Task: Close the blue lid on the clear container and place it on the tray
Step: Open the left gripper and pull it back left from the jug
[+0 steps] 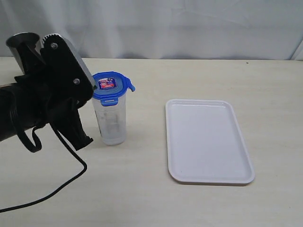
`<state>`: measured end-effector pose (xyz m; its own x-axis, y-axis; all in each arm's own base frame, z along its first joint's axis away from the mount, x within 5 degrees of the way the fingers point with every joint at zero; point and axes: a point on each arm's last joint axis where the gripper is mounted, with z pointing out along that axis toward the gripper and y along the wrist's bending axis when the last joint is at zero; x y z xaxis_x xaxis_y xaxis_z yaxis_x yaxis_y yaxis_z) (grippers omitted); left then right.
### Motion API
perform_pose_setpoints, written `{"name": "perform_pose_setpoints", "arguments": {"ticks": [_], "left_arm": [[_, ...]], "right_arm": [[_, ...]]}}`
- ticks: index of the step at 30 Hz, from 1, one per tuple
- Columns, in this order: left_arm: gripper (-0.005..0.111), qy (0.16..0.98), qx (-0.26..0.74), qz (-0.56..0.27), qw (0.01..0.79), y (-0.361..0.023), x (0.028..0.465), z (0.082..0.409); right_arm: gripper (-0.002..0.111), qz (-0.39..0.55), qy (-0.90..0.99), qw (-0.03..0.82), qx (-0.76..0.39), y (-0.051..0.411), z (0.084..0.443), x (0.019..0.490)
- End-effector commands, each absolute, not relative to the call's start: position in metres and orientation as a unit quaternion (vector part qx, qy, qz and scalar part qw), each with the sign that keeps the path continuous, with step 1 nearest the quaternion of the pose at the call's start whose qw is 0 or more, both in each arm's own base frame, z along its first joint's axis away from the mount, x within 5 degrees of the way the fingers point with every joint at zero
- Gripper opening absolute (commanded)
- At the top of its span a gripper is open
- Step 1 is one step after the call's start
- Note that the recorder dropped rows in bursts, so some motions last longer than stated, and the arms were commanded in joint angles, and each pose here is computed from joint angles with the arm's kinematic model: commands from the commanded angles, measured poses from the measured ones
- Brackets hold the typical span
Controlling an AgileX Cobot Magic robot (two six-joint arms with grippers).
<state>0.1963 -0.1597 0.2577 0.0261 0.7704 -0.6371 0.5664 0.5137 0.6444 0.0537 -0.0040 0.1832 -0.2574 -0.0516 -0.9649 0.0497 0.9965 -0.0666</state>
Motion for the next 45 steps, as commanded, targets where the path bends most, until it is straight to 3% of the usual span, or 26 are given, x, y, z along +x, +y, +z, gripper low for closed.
{"name": "perform_pose_setpoints", "arguments": {"ticks": [1,16,22,33,37,45], "left_arm": [[0.000,0.701,0.465,0.078,0.535,-0.160,0.196,0.261],[0.000,0.760,0.373,-0.094,0.525,-0.117,0.234,0.277],[0.000,0.705,0.379,-0.206,0.563,-0.107,0.234,0.286],[0.000,0.743,0.364,-0.255,0.500,-0.094,0.252,0.236],[0.000,0.765,0.384,-0.237,0.461,-0.093,0.257,0.214],[0.000,0.768,0.383,-0.215,0.467,-0.091,0.267,0.218]], "right_arm": [[0.004,-0.041,0.791,0.610,-0.001,-0.004,0.182,0.053],[0.004,-0.041,0.791,0.610,-0.001,-0.004,0.182,0.053],[0.004,-0.041,0.791,0.610,-0.001,-0.004,0.182,0.053],[0.004,-0.041,0.791,0.610,-0.001,-0.004,0.182,0.053],[0.004,-0.041,0.791,0.610,-0.001,-0.004,0.182,0.053],[0.004,-0.041,0.791,0.610,-0.001,-0.004,0.182,0.053]]}}
